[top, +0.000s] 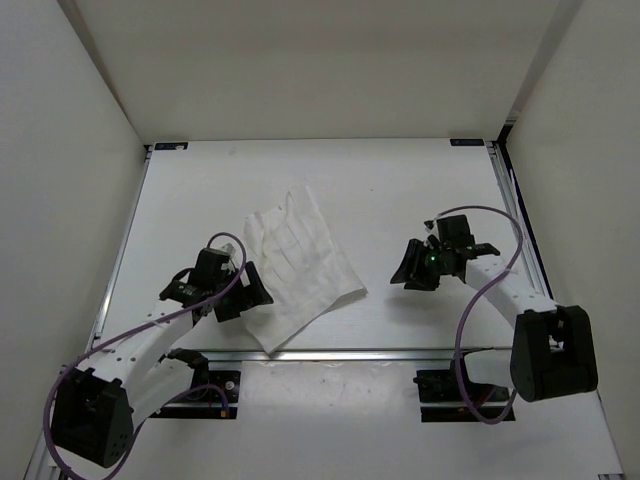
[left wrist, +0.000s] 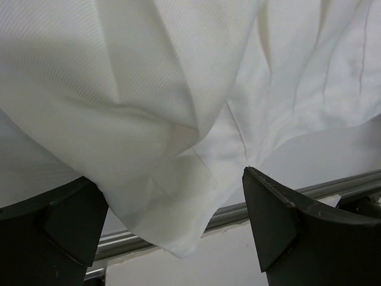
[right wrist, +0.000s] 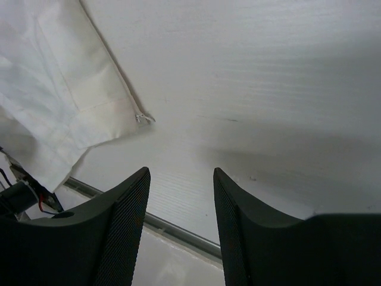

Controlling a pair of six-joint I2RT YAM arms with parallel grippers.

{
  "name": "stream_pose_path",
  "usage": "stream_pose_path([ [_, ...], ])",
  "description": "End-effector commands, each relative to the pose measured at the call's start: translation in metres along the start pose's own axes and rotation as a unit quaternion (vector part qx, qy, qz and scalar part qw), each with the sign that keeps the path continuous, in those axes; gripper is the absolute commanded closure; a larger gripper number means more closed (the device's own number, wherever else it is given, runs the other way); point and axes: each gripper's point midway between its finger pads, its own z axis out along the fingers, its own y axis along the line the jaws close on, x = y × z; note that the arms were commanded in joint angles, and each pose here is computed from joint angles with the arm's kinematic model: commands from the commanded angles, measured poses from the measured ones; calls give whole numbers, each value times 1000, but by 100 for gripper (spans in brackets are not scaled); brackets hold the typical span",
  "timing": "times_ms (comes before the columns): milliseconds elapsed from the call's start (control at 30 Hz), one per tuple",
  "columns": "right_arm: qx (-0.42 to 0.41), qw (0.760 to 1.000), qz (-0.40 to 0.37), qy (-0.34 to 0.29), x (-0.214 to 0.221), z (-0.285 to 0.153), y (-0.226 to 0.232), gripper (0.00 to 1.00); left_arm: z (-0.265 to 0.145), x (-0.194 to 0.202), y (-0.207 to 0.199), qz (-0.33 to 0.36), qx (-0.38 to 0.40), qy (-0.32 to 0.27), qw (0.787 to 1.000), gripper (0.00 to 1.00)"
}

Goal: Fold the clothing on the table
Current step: Flatten the skirt out

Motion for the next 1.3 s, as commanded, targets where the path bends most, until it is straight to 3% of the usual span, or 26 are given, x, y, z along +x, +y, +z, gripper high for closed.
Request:
stream_pose_path([
  [0,-37,998,-44,-24,-23,4,26,48,-8,-2,-12,1,23,-13,1000,1],
  [233,-17,999,-44,-11,-28,13,24,49,7,7,-7,29,61,-30,997,1],
  [300,5,999,-51,-17,-33,8,20,48,4,-10,-11,49,53,-61,996,1],
  [367,25,998,-60,-24,-39,2,16,49,-10,-50,-9,125,-33,-139,982,1],
  [467,44,996,-65,-29,-46,-6,12,49,-26,-92,-4,186,-124,-195,955,1],
  [500,53,996,-65,-28,-47,-9,9,49,-23,-98,-3,211,-133,-190,950,1],
  [600,60,995,-73,-34,-55,-9,10,49,-15,-106,-29,222,-75,-185,954,1],
  [700,66,994,-78,-39,-57,-10,13,49,-12,-91,-82,210,67,-156,963,1],
  [833,67,993,-78,-50,-62,-11,20,49,-17,-69,-135,200,190,-120,954,1],
  [967,80,992,-88,-37,-56,-12,23,49,-21,-53,-164,258,251,-94,928,1],
  [1067,74,993,-87,-41,-59,-14,28,49,-22,-38,-164,280,289,-85,912,1],
  [1267,69,993,-84,-38,-50,-7,29,49,-10,-26,-108,237,236,-83,939,2],
])
